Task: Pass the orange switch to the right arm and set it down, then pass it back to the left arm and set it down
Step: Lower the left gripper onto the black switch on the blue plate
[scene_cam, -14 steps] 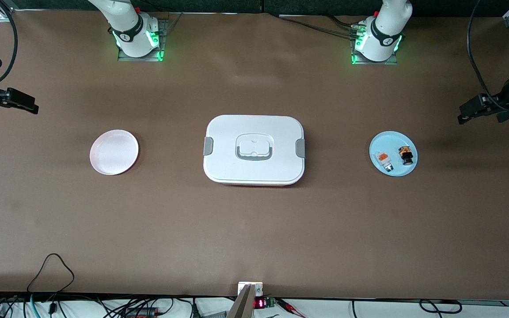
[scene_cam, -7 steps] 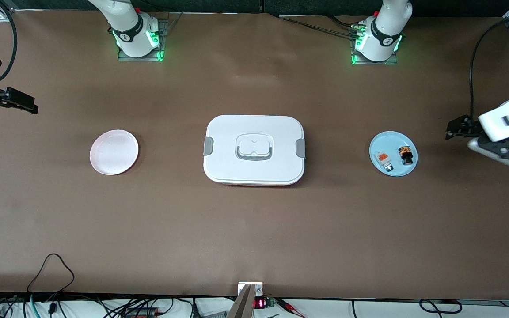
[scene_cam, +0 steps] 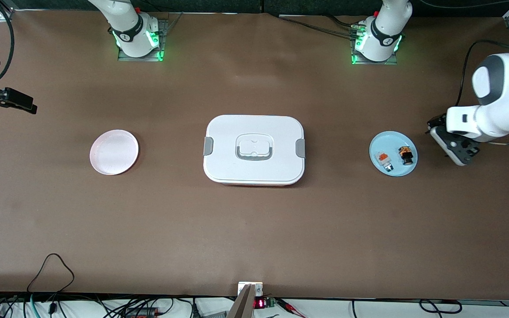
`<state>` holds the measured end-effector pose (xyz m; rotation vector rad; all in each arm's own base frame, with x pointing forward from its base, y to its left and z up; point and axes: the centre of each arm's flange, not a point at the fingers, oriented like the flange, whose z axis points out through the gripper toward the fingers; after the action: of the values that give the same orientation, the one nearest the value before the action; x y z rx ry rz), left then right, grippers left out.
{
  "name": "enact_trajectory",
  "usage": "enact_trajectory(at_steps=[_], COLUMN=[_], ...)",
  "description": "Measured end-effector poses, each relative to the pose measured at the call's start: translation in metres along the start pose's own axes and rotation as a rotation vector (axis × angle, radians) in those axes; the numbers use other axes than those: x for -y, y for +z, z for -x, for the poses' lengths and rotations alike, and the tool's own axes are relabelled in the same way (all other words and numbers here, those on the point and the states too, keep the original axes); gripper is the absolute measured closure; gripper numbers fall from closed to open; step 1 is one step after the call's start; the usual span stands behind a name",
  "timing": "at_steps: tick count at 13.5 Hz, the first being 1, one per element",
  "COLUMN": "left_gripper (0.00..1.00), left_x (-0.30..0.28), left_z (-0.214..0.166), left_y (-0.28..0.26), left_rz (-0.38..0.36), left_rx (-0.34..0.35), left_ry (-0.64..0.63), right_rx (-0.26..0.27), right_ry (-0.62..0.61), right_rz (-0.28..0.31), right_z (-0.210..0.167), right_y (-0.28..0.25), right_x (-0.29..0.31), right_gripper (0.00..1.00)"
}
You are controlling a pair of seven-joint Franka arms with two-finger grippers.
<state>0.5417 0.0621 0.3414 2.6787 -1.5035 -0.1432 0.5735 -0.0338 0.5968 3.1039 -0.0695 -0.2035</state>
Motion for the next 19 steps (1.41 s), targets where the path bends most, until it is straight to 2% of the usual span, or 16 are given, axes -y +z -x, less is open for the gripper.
enact_trajectory(at_steps=[4,5,8,10,14,19], left_gripper=[0.01,0.01,0.01,0.01,0.01,0.01], left_x=[-0.014,-0.016,-0.02,-0.018,-0.014,-0.011], left_z=[0.006,0.006,0.007,0.008,0.009,0.008], left_y=[0.052,0.064,0.096,0.117,0.14,0.153], left_rz=[-0.017,-0.026,-0.056,-0.062,-0.077,-0.102], left_rx=[-0.01,-0.015,-0.027,-0.035,-0.047,-0.057], left_ry=[0.268,0.349,0.468,0.493,0.5,0.5], right_rx=[0.018,0.018,0.017,0.021,0.052,0.054], right_ry=[-0.051,-0.06,-0.075,-0.085,-0.143,-0.244], right_rz=[-0.006,-0.028,-0.091,-0.105,-0.184,-0.191], right_z=[0.002,0.002,0.002,0.003,0.007,0.008], right_y=[0.001,0.001,0.001,0.001,0.003,0.004], right_x=[0.004,0.009,0.02,0.025,0.038,0.047], right_gripper=[0.0,0.0,0.0,0.0,0.0,0.0])
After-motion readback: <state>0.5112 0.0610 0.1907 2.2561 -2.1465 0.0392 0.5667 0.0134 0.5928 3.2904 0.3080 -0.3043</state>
